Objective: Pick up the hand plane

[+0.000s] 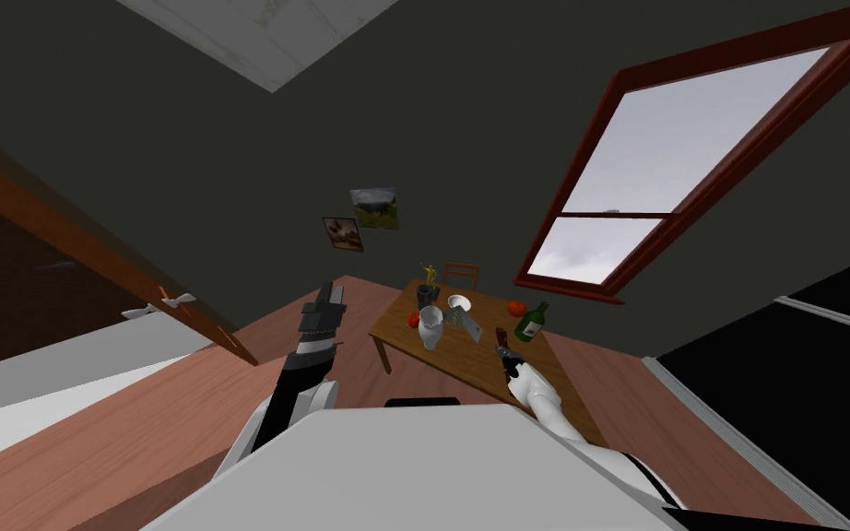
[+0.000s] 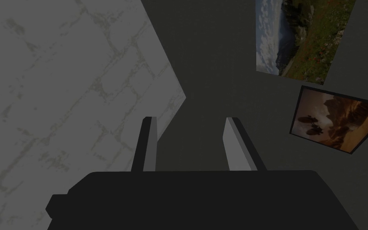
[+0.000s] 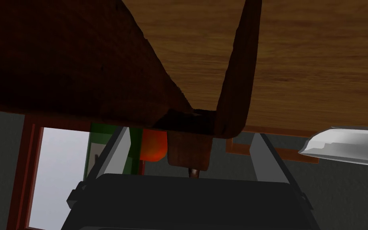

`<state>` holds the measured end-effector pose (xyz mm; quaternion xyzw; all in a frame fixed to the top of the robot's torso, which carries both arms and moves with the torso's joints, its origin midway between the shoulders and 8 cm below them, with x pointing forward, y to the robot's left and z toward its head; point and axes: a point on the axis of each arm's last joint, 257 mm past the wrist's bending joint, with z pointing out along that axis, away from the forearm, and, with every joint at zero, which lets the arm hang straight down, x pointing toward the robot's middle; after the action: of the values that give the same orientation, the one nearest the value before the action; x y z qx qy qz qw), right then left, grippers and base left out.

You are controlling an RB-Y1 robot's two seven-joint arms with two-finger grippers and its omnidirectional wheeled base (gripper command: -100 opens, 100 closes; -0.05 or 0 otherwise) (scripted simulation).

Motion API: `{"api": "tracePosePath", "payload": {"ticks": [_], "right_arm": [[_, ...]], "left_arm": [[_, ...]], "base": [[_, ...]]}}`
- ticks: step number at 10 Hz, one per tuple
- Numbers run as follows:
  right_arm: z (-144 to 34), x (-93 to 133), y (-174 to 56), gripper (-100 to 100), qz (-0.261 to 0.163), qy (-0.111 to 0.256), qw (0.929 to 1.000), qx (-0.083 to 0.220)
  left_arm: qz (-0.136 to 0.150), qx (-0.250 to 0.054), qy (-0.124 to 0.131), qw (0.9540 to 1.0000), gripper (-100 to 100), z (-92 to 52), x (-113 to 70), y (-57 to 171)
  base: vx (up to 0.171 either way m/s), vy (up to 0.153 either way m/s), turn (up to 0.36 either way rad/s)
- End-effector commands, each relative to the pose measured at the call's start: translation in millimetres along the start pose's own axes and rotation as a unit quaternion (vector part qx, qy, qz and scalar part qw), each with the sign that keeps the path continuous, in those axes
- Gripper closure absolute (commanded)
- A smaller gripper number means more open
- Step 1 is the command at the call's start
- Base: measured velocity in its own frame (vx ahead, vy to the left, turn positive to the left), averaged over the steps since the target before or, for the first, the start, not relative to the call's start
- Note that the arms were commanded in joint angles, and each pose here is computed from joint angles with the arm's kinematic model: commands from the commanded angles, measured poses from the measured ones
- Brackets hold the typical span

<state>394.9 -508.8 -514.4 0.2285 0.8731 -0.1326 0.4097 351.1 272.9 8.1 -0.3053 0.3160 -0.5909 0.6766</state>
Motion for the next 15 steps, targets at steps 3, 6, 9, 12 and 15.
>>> {"api": "tracePosePath", "payload": {"ticks": [3,6,9,12,15], "right_arm": [[-6.9,2,-28,-100,0.008,-0.001,0.9999,0.01],[-11.4,5,-46,-100,0.013,-0.002,0.9998,0.017],[-10.4,5,-46,100,0.013,-0.002,0.9998,0.017],[-10.2,3,-45,100,0.013,-0.004,0.9998,0.015],[-2.9,-1,-9,100,0.003,-0.001,1.0,0.002]], "left_arm": [[0.0,0.0,0.0,1.0,0,0.0,0.0,0],[0.0,0.0,0.0,1.0,0,0.0,-0.1,0],[0.0,0.0,0.0,1.0,0,0.0,0.0,0],[0.0,0.0,0.0,1.0,0,0.0,0.0,0],[0.0,0.0,0.0,1.0,0,0.0,-0.1,0]], "base": [[0.02,0.016,0.073],[0.029,0.017,0.093],[0.001,0.001,-0.007],[0.0,0.0,0.0],[-0.023,-0.019,-0.127]]}}
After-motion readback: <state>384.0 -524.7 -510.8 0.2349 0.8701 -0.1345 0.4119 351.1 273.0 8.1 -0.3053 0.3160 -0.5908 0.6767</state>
